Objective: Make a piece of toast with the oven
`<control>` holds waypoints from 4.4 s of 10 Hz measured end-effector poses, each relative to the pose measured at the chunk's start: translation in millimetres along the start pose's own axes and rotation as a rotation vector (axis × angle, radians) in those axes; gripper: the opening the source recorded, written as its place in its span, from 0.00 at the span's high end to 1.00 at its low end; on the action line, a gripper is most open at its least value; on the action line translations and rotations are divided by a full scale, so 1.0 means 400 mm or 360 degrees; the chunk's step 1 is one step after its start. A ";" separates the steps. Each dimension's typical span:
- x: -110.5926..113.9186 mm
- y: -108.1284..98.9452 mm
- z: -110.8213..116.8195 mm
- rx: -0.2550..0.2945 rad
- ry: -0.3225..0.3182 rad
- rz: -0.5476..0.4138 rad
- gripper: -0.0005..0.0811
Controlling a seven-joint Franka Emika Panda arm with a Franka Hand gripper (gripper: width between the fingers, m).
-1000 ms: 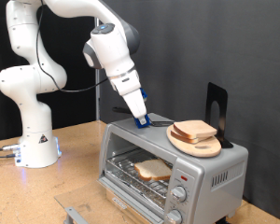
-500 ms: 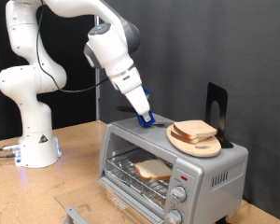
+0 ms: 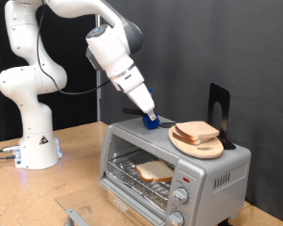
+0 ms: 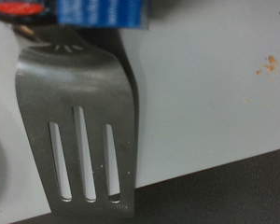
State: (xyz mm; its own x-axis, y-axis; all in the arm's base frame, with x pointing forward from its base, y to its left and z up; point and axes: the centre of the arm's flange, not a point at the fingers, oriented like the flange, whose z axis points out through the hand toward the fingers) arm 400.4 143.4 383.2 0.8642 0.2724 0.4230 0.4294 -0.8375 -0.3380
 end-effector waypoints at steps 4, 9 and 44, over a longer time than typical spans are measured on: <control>0.011 -0.014 -0.043 0.0094 -0.0012 0.0052 0.00; 0.027 -0.017 -0.115 0.0204 -0.0061 0.0192 0.00; -0.248 0.751 -0.477 0.0893 -0.0175 0.1855 0.00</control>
State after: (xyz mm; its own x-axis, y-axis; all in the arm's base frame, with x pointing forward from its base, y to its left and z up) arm 393.6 -225.6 400.1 0.8062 -0.4181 -0.4186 -0.5579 -0.3017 -0.7731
